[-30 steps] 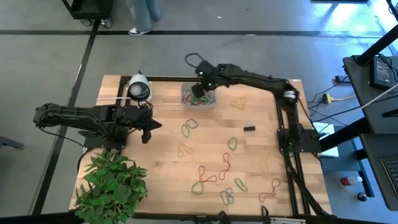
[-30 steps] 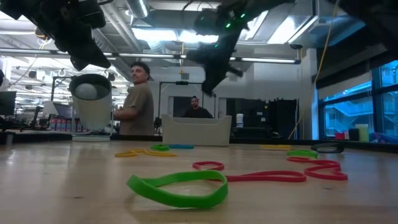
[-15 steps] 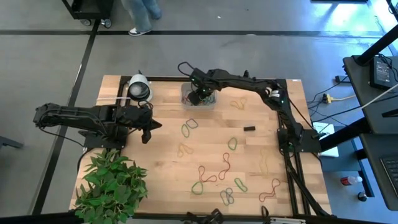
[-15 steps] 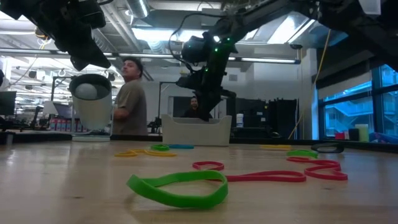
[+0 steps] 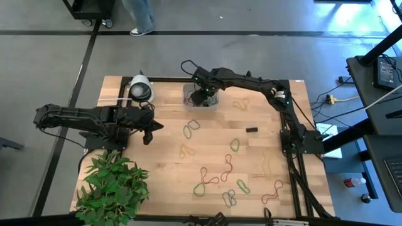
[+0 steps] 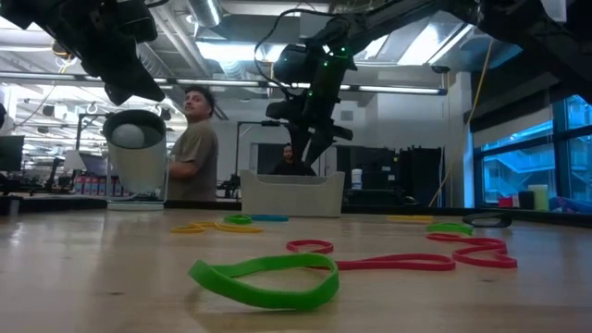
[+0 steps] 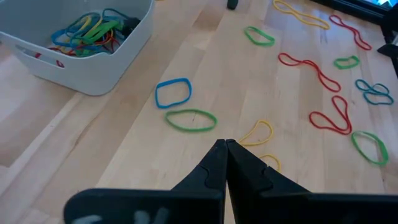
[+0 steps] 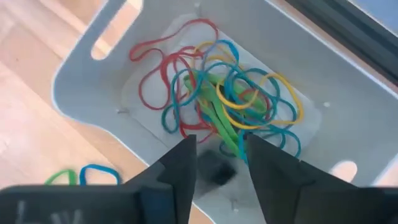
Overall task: Pick and place rubber bands into bin
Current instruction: Put the yellow rubber band into the white bin
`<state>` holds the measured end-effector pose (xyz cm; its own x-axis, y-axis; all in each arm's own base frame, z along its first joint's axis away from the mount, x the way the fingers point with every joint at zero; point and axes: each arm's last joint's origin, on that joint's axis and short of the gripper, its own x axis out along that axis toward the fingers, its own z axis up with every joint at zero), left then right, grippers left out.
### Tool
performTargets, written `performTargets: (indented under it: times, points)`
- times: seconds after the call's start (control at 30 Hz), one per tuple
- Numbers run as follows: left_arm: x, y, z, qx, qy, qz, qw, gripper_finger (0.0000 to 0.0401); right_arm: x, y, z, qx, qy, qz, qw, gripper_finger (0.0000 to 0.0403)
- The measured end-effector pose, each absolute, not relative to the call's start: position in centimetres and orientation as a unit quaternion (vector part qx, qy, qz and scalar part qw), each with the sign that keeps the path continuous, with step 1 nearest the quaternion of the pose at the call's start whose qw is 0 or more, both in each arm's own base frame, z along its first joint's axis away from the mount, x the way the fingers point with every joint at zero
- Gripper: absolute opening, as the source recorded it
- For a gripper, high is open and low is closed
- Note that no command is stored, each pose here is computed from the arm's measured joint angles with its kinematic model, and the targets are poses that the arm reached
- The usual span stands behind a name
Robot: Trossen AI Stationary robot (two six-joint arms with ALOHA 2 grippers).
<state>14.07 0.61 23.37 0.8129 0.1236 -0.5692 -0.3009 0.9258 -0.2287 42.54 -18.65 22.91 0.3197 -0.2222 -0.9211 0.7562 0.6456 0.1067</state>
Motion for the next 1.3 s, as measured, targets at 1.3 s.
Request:
performTargets:
  times: [1.3]
  points:
    - [14.1, 0.7, 23.4, -0.147, 0.284, 0.118, 0.940, 0.0008, 36.9, -6.6, 32.1, 0.220, 0.439, -0.291, 0.821, 0.0004]
